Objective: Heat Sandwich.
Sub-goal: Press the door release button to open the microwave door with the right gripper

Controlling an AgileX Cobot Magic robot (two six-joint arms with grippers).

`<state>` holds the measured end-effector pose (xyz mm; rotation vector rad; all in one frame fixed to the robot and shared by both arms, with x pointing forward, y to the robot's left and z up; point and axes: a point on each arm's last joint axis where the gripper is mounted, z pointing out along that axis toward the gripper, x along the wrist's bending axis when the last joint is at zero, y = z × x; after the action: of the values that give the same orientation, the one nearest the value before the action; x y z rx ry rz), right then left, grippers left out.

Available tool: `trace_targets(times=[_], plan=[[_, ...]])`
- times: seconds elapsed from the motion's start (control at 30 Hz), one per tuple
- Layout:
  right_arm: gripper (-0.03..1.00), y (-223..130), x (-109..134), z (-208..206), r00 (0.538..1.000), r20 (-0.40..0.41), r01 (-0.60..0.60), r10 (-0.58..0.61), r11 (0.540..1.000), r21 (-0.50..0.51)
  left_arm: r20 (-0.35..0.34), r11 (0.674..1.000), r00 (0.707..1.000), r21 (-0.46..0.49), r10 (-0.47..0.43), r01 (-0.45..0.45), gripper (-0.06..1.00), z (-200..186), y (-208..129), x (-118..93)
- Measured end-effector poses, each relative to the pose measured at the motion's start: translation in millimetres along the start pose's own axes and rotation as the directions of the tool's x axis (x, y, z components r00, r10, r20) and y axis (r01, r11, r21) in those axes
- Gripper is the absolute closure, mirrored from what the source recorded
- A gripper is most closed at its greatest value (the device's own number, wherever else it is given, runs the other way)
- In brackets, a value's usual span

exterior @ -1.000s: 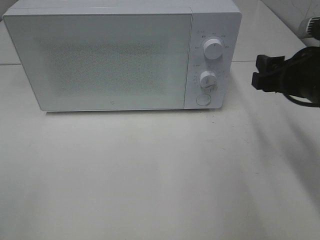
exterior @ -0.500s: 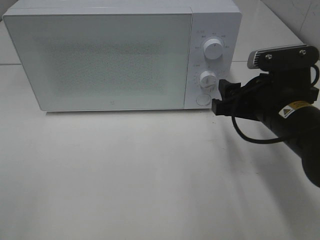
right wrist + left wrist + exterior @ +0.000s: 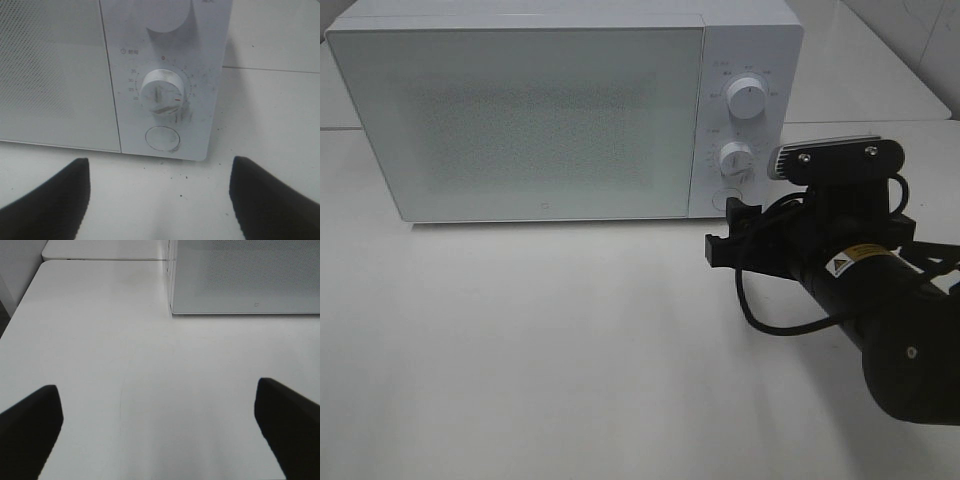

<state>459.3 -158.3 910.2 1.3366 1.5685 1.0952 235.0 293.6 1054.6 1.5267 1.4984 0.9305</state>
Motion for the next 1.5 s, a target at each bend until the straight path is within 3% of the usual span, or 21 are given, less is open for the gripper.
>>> trace_targets(times=[0.47, 0.7, 0.77, 0.8, 0.87, 0.93, 0.97, 1.0, 1.03, 1.1, 1.13, 1.17, 1.2, 1.27, 1.3, 1.33, 1.4, 1.47, 1.5], plan=[[0.22, -1.2, 4.1, 2.1, 0.999, 0.002, -0.039, 0.039, 0.999, 0.004, 0.000, 1.000, 1.000, 0.000, 0.000, 0.000, -0.04, 0.0, 0.0, 0.0], [0.22, -1.4, 3.5, 2.1, 0.954, 0.011, -0.300, 0.300, 0.954, 0.003, 0.000, 1.000, 1.000, 0.000, 0.000, 0.000, -0.04, 0.0, 0.0, 0.0], [0.22, -1.5, 3.4, 2.1, 0.889, 0.012, -0.458, 0.458, 0.889, 0.002, 0.000, 1.000, 1.000, 0.000, 0.000, 0.000, -0.04, 0.0, 0.0, 0.0], [0.22, -1.5, 3.4, 2.1, 0.889, 0.012, -0.458, 0.458, 0.889, 0.002, 0.000, 1.000, 1.000, 0.000, 0.000, 0.000, -0.04, 0.0, 0.0, 0.0], [0.22, -2.0, 3.6, 2.1, 0.835, 0.014, -0.550, 0.550, 0.835, 0.006, 0.000, 1.000, 1.000, 0.000, 0.000, 0.000, -0.04, 0.0, 0.0, 0.0], [0.22, -2.3, 3.6, 2.1, 0.727, 0.016, -0.687, 0.687, 0.727, 0.006, 0.000, 1.000, 1.000, 0.000, 0.000, 0.000, -0.04, 0.0, 0.0, 0.0], [0.22, -2.3, 3.6, 2.1, 0.727, 0.016, -0.687, 0.687, 0.727, 0.006, 0.000, 1.000, 1.000, 0.000, 0.000, 0.000, -0.04, 0.0, 0.0, 0.0], [0.22, -2.4, 3.7, 2.1, 0.678, 0.017, -0.735, 0.735, 0.678, 0.006, 0.000, 1.000, 1.000, 0.000, 0.000, 0.000, -0.04, 0.0, 0.0, 0.0], [0.22, -3.7, 3.9, 2.0, 0.566, 0.028, -0.824, 0.824, 0.566, 0.013, 0.000, 1.000, 1.000, 0.000, 0.000, 0.000, -0.04, 0.0, 0.0, 0.0], [0.22, -5.2, 4.1, 2.0, 0.453, 0.044, -0.891, 0.890, 0.453, 0.019, 0.000, 1.000, 1.000, 0.000, 0.000, 0.000, -0.04, 0.0, 0.0, 0.0], [0.22, -5.2, 4.1, 2.0, 0.453, 0.044, -0.891, 0.890, 0.453, 0.019, 0.000, 1.000, 1.000, 0.000, 0.000, 0.000, -0.04, 0.0, 0.0, 0.0], [0.22, -6.1, 4.1, 1.9, 0.403, 0.054, -0.915, 0.914, 0.402, 0.021, 0.000, 1.000, 1.000, 0.000, 0.000, 0.000, -0.04, 0.0, 0.0, 0.0], [0.23, -7.1, 4.4, 1.9, 0.300, 0.065, -0.954, 0.952, 0.299, 0.021, 0.000, 1.000, 1.000, 0.000, 0.000, 0.000, -0.04, 0.0, 0.0, 0.0], [0.25, -8.5, 4.8, 1.8, 0.209, 0.081, -0.978, 0.975, 0.208, 0.022, 0.000, 1.000, 1.000, 0.000, 0.000, 0.000, -0.04, 0.0, 0.0, 0.0], [0.25, -8.5, 4.8, 1.8, 0.209, 0.081, -0.978, 0.975, 0.208, 0.022, 0.000, 1.000, 1.000, 0.000, 0.000, 0.000, -0.04, 0.0, 0.0, 0.0], [0.28, -9.4, 4.9, 1.7, 0.145, 0.092, -0.989, 0.985, 0.143, 0.020, 0.000, 1.000, 1.000, 0.000, 0.000, 0.000, -0.04, 0.0, 0.0, 0.0], [0.34, -9.4, 4.9, 1.7, 0.108, 0.092, -0.994, 0.990, 0.107, 0.017, 0.000, 1.000, 1.000, 0.000, 0.000, 0.000, -0.04, 0.0, 0.0, 0.0], [0.37, -9.4, 4.9, 1.7, 0.097, 0.093, -0.995, 0.991, 0.096, 0.016, 0.000, 1.000, 1.000, 0.000, 0.000, 0.000, -0.04, 0.0, 0.0, 0.0], [0.46, -9.4, 4.9, 1.7, 0.086, 0.093, -0.996, 0.992, 0.085, 0.015, 0.000, 1.000, 1.000, 0.000, 0.000, 0.000, -0.04, 0.0, 0.0, 0.0]])
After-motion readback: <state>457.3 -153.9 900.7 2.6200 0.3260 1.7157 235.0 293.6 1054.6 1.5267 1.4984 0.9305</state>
